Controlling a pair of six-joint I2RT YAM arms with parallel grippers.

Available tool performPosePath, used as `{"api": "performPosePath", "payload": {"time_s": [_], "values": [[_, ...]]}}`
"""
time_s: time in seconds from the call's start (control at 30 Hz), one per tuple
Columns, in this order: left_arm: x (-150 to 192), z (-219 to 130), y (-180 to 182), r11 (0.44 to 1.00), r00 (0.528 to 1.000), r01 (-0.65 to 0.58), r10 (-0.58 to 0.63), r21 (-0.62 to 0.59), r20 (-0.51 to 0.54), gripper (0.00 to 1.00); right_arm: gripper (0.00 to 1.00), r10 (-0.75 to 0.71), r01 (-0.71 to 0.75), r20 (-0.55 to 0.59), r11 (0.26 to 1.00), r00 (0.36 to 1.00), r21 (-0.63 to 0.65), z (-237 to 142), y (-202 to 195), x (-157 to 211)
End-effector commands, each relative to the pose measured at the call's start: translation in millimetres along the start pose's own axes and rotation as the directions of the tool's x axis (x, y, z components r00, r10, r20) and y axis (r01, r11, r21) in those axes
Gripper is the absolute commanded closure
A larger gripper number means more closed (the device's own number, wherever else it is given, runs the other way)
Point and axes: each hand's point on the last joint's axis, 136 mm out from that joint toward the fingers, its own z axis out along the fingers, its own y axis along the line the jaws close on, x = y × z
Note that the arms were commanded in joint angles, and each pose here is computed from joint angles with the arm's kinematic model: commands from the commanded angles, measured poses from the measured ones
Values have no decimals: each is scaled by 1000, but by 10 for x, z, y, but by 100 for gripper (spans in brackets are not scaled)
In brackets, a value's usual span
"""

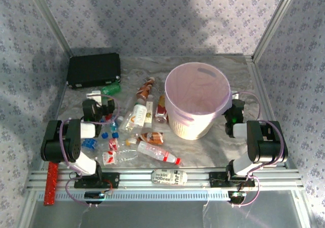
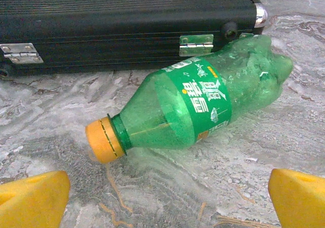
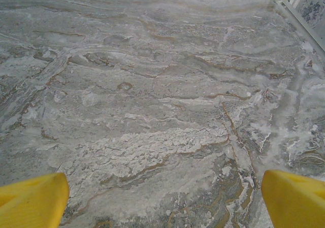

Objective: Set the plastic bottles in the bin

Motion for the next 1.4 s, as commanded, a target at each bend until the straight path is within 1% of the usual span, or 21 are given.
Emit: {"api": "performPosePath", "payload": {"time_s": [0.0,0.13,0.2,0.27,0.3,0.33,0.37,0.4,0.47,0.57,0.63,0.67,0.73,0.8,0.87,0.93,1.03,1.13,1.3,1.37], "values": [[-115,14,-9,1000,999,16,-17,22,32,0,1,16,-16,30,1000,999,-3,18,0,-120],[-131,11,-14,999,999,17,-18,28,38,0,1,15,-15,32,1000,999,-3,20,-2,-127],[-226,-9,-10,1000,999,16,-17,23,30,0,1,15,-15,39,1000,999,10,15,-18,-150],[-332,-69,29,1000,1000,19,-18,-8,14,0,1,23,-23,16,999,1000,34,5,-58,-202],[-423,-125,45,1000,1000,15,-15,-27,27,0,1,34,-33,-12,997,999,65,9,-115,-279],[-518,-194,60,998,999,20,-18,-52,28,0,1,48,-38,-93,994,995,103,8,-194,-283],[-595,-258,84,997,999,45,-43,-70,21,0,1,60,-43,-149,992,987,119,10,-254,-335],[-688,-346,83,994,997,73,-72,-76,19,0,1,81,-51,-231,990,970,133,-10,-315,-309],[-865,-535,58,989,992,127,-127,-78,9,0,1,140,-94,-278,981,950,170,-53,-432,-365],[-1008,-868,-78,983,981,177,-180,-50,-70,0,1,223,-174,-278,966,934,189,-180,-512,-427],[-976,-1118,-272,976,964,216,-209,23,-162,1,1,294,-226,-282,941,913,251,-299,-640,-429],[-972,-1217,-382,971,958,228,-211,67,-194,1,1,360,-276,-279,914,890,299,-368,-716,-427],[-886,-1430,-641,964,945,221,-174,148,-278,3,1,457,-348,-291,867,840,358,-521,-827,-406],[-747,-1592,-862,960,926,190,-105,205,-363,4,1,512,-395,-282,836,812,381,-675,-882,-429],[-584,-1700,-1059,950,896,182,-54,254,-441,5,1,543,-427,-257,814,799,393,-843,-910,-464],[-387,-1807,-1272,928,854,206,-16,309,-520,6,1,578,-466,-234,791,782,396,-1047,-929,-508],[-169,-1878,-1383,926,811,205,22,318,-585,8,1,608,-513,-197,771,769,377,-1323,-953,-657],[40,-1925,-1518,912,770,232,40,338,-637,8,1,600,-525,-207,788,773,323,-1534,-867,-814],[323,-1924,-1635,915,732,214,81,341,-676,9,1,583,-544,-208,810,785,218,-1743,-704,-1085],[430,-1914,-1637,923,714,201,92,329,-694,12,1,578,-553,-195,815,792,170,-1807,-645,-1224]]}}
